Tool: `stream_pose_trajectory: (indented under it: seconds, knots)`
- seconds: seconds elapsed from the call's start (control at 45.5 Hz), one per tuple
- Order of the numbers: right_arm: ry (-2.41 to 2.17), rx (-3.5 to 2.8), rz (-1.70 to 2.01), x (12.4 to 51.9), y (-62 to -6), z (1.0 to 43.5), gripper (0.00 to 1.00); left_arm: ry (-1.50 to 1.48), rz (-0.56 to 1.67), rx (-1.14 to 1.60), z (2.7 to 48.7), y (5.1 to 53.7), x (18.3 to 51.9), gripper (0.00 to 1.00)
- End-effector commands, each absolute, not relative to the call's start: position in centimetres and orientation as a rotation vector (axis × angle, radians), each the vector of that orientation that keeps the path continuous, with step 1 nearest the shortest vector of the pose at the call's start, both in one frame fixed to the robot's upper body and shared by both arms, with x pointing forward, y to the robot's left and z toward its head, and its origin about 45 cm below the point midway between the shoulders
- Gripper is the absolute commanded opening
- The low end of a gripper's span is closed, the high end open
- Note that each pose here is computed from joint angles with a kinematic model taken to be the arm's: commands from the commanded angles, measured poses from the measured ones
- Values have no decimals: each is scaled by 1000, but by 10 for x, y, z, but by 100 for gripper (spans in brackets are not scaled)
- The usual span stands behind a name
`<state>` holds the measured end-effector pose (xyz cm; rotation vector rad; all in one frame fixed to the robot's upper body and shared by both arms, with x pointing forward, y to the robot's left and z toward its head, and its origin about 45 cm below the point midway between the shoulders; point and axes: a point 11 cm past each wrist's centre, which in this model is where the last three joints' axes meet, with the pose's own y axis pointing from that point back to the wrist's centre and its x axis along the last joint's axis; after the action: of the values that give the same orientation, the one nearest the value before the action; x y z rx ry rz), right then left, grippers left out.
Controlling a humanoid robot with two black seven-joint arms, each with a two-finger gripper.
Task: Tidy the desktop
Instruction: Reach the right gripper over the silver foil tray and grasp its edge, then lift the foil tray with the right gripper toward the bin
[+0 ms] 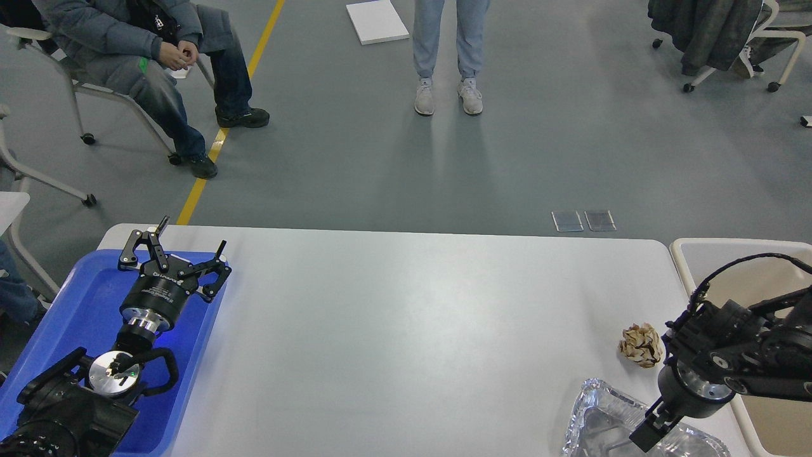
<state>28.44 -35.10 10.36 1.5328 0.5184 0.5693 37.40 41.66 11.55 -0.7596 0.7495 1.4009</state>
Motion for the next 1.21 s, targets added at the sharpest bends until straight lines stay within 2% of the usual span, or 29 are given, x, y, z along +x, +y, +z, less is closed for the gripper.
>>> stream_pose_trajectory:
  seconds: [0.0, 0.088, 0.242, 0.374, 0.55, 0.726, 0.858, 1.188]
  knots:
    - [502, 1524, 564, 281, -363, 90, 98, 750, 1401, -760, 115, 417, 374, 100]
    - [500, 1531, 572, 280, -364, 86, 96, 750, 1401, -760, 115, 417, 374, 100]
    - [500, 1531, 591, 281, -362, 82, 80, 750, 1401, -760, 115, 417, 374, 100]
    - [498, 1521, 594, 283, -364, 82, 51, 750, 1401, -760, 115, 417, 374, 100]
    - [512, 1521, 591, 281, -364, 80, 38, 750, 1401, -760, 115, 417, 374, 100]
    - [510, 1528, 589, 285, -366, 79, 12, 750, 1401, -760, 115, 417, 374, 100]
    - [507, 1521, 587, 286, -368, 78, 0, 750, 1401, -760, 115, 417, 374, 100]
    - [512, 1540, 588, 287, -365, 80, 0, 750, 1401, -760, 115, 417, 374, 100]
